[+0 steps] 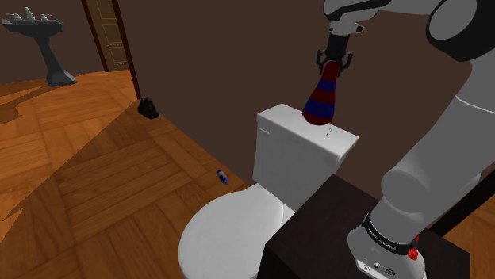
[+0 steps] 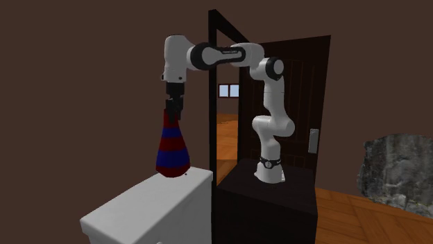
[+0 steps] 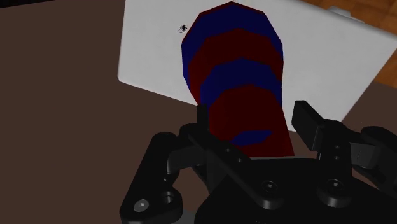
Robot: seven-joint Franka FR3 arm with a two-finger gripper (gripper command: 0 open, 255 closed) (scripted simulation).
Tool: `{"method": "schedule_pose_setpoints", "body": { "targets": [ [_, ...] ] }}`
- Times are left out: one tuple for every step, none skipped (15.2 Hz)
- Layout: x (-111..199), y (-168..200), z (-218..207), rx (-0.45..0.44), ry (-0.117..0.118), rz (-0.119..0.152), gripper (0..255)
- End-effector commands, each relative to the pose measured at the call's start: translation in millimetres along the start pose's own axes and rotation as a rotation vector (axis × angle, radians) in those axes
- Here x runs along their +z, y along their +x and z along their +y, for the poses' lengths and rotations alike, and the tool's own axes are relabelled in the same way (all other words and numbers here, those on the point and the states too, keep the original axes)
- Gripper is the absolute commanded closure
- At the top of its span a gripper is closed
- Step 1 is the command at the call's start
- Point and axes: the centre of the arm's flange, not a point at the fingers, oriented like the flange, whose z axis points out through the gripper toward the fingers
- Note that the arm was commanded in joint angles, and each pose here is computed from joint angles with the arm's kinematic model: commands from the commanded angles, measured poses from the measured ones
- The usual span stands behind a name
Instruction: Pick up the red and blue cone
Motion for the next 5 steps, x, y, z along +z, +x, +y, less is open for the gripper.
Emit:
{"method": "schedule_pose_setpoints", "body": {
  "targets": [
    [-12.2, -0.1, 0.7, 0.000, 0.001, 0.001, 255],
    [-17.5, 0.3, 1.0, 0.000, 0.001, 0.001, 255],
    [-22.8, 0.6, 1.2, 0.000, 0.001, 0.001, 255],
    [-23.5, 0.6, 1.3, 0.000, 0.001, 0.001, 255],
    [-23.5, 0.7, 1.3, 0.000, 0.001, 0.001, 255]
  ]
}}
